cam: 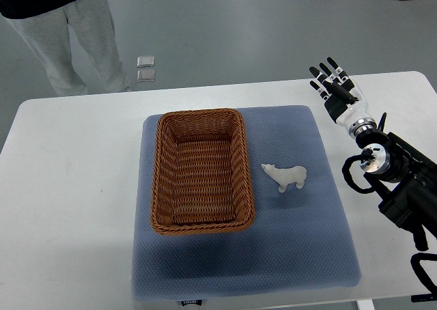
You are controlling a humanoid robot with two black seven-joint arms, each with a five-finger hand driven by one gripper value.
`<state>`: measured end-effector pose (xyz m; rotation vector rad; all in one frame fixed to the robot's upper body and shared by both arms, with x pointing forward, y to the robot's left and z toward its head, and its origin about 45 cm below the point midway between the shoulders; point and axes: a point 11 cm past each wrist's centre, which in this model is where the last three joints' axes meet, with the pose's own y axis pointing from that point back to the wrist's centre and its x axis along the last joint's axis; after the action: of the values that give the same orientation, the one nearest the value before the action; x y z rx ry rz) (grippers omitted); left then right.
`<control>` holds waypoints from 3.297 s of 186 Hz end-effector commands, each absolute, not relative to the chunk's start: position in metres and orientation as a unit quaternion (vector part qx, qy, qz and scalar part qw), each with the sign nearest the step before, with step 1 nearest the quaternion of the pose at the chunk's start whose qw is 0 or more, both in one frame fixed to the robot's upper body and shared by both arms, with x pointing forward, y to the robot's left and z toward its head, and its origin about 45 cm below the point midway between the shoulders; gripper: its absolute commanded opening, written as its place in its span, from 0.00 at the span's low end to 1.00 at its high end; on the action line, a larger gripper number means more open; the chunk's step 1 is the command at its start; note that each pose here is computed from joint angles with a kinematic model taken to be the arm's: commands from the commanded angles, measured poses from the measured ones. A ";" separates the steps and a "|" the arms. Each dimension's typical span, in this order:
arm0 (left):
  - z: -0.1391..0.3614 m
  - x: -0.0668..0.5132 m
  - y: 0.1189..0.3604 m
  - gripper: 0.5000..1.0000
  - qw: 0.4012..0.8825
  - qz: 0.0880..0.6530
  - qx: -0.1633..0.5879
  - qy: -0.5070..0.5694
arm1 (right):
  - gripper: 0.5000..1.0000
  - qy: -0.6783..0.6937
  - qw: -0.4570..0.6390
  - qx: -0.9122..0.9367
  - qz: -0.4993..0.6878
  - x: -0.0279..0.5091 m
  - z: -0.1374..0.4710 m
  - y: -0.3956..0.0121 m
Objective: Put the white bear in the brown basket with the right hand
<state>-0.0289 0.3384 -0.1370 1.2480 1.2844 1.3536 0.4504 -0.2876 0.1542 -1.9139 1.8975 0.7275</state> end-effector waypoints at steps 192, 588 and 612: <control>-0.137 -0.028 0.340 1.00 0.430 0.549 0.501 0.513 | 0.85 0.670 0.174 -0.675 0.256 0.450 0.154 -0.290; -0.137 -0.027 0.340 1.00 0.431 0.549 0.501 0.513 | 0.85 0.212 -0.302 -0.881 -0.296 0.413 0.271 -0.234; -0.137 -0.027 0.340 1.00 0.431 0.548 0.500 0.513 | 0.85 0.153 -0.330 -0.875 -0.320 0.401 0.269 -0.224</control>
<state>-0.0271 0.3405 -0.1368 1.2494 1.2792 1.3686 0.4100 -0.2321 0.2692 -3.4865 0.7913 -1.1841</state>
